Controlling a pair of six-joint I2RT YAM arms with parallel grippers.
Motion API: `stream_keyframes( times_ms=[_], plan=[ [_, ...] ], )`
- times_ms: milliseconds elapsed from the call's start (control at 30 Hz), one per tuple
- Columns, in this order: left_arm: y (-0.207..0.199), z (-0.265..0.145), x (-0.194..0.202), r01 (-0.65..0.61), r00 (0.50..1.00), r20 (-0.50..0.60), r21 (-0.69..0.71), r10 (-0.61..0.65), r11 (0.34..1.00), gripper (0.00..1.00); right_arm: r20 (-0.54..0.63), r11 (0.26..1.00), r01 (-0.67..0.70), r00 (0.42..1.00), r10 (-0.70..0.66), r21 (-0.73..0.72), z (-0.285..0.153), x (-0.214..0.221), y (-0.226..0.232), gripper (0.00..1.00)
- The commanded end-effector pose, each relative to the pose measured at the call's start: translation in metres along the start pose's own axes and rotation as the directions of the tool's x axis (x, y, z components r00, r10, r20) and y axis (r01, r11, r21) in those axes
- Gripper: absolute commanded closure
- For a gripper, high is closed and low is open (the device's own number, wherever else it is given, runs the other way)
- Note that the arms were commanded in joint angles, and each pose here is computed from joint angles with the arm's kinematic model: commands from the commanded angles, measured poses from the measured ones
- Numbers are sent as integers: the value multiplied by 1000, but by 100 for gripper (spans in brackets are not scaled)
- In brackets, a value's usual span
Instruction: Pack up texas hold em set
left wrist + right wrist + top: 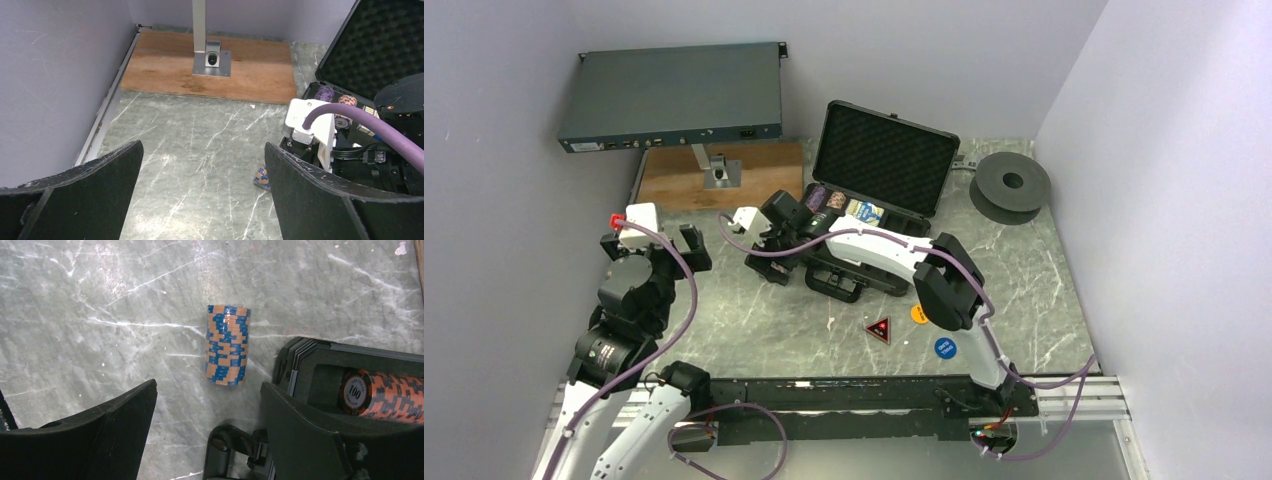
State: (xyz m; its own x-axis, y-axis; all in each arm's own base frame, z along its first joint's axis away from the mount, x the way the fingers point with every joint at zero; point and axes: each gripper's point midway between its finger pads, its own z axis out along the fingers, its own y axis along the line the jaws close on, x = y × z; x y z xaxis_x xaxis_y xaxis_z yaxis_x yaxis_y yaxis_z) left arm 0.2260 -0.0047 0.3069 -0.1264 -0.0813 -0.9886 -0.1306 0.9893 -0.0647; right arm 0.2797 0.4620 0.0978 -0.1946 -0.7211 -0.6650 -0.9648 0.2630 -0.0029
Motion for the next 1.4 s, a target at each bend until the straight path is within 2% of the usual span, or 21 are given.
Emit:
stream_keyframes(
  times_ms=[0, 167, 467, 633, 1000, 1167, 1367],
  plan=[
    [7, -2, -11, 59, 998, 35, -38, -58, 998, 2, 43, 999, 38, 998, -38, 6, -2, -23, -2, 21],
    [35, -13, -16, 133, 989, 82, -167, -121, 977, 3, 36, 999, 43, 998, -44, 4, 11, -20, -4, 22],
    [60, -33, -24, 227, 963, 201, -235, -182, 945, 2, 4, 998, 66, 998, -66, 7, 30, -10, -9, 22],
    [56, -32, -24, 235, 962, 195, -217, -194, 947, 3, -13, 997, 78, 997, -78, 22, 40, -5, -14, 22],
    [40, -18, -16, 191, 979, 103, -185, -174, 964, 3, -46, 996, 77, 996, -75, 42, 54, 5, -21, 25],
    [37, -18, -16, 194, 978, 109, -168, -178, 967, 3, -56, 996, 71, 996, -68, 48, 58, 10, -22, 30],
    [34, -13, -12, 174, 984, 70, -171, -164, 970, 3, -79, 996, 66, 995, -61, 57, 62, 18, -23, 45]
  ],
)
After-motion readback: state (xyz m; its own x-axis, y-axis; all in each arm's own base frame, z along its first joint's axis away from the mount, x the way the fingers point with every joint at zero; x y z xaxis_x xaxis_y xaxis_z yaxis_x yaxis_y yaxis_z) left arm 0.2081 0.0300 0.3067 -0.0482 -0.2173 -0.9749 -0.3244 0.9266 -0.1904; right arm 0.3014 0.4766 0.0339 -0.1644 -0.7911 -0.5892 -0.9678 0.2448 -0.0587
